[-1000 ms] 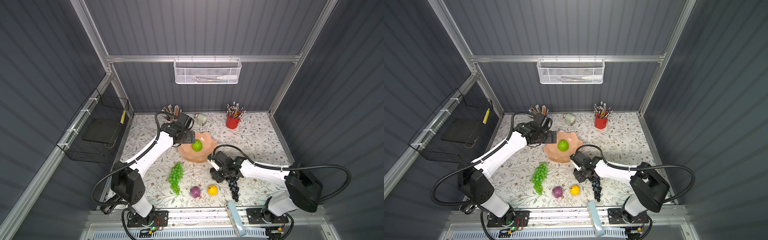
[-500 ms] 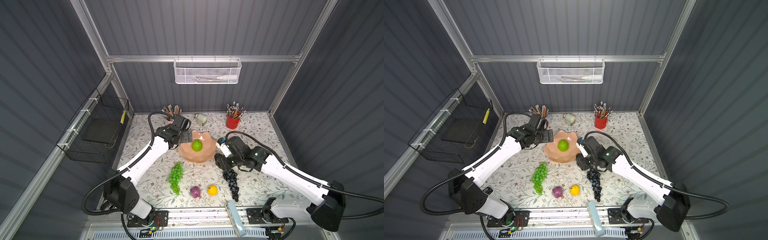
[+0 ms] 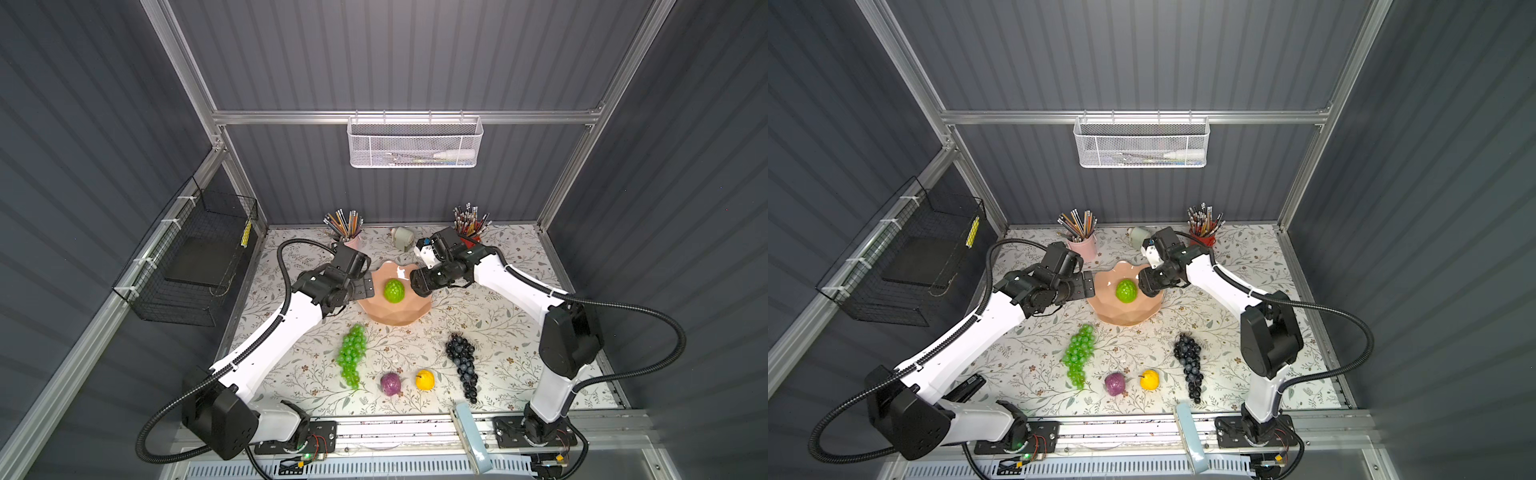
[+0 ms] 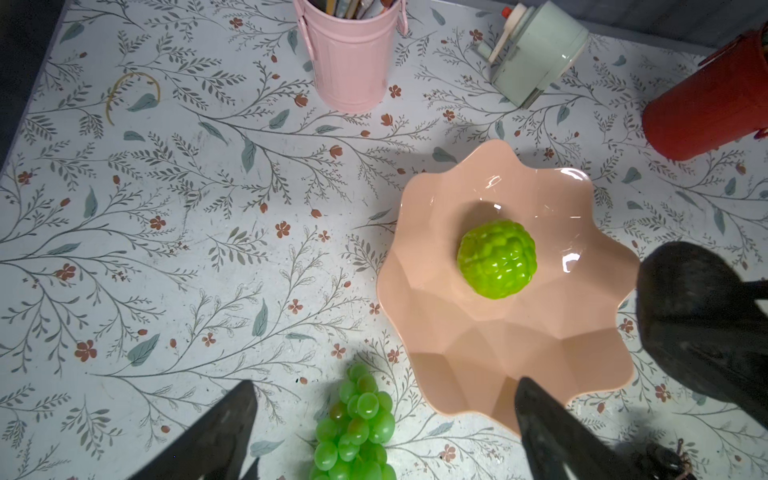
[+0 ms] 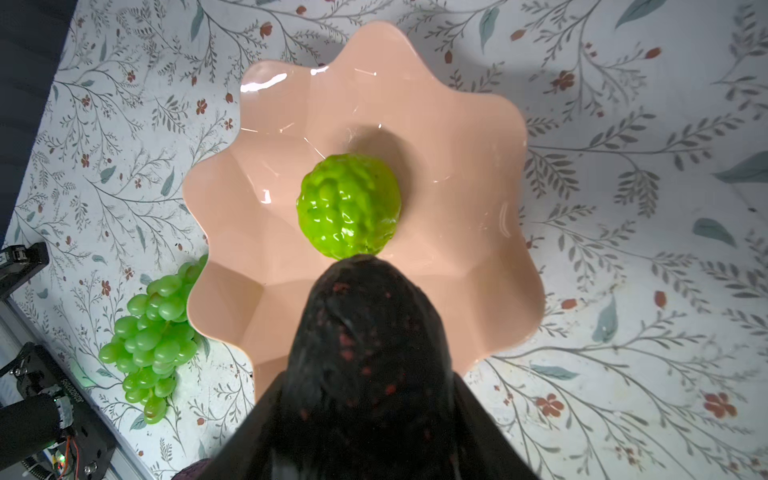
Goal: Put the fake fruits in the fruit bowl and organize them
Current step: 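Carry the dark avocado with the right gripper into the bowl beside the green fruit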
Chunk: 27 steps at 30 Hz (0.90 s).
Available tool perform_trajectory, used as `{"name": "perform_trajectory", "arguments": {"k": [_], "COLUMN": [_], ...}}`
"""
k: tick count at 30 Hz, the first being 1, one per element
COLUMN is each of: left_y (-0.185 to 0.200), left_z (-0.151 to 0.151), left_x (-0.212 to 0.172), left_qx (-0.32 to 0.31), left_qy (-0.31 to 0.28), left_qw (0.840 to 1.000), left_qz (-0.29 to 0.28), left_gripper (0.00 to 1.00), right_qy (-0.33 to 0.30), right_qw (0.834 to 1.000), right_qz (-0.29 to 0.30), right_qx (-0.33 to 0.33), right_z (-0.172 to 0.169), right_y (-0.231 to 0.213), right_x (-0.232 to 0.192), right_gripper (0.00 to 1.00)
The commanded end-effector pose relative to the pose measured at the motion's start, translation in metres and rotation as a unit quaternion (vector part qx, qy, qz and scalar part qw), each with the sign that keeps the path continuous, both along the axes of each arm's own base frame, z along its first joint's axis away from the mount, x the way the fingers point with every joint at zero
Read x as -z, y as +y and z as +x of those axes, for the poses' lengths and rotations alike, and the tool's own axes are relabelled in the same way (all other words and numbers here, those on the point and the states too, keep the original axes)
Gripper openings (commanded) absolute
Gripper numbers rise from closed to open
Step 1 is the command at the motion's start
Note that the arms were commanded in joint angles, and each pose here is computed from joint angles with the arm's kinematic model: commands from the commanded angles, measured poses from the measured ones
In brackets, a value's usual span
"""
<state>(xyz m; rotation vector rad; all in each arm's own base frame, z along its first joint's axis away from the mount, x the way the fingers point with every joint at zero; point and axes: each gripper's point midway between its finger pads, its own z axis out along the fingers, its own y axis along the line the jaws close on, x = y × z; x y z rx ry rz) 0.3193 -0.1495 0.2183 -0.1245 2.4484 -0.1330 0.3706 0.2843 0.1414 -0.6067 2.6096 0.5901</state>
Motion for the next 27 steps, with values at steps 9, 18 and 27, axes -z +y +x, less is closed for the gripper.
{"name": "perform_trajectory", "arguments": {"k": [9, 18, 27], "left_y": [0.01, 0.009, 0.012], "left_z": [-0.011, -0.009, -0.012], "left_x": [0.011, 0.016, 0.016], "left_qx": [-0.018, -0.017, -0.022], "left_qy": [0.013, 0.019, 0.018], "left_qw": [1.0, 1.0, 1.0], "left_qz": [0.002, 0.008, 0.01], "left_gripper": [0.97, 0.98, 0.99], "right_qy": [0.029, 0.04, 0.046], "right_qw": [1.0, 0.999, 0.997], "right_qz": [-0.005, -0.033, -0.055], "right_qx": [-0.002, 0.018, 0.026], "right_z": [0.016, 0.032, 0.039], "right_y": [0.015, 0.016, 0.013], "right_x": [0.039, 0.061, 0.077], "right_gripper": [0.4, 0.43, 0.46]}}
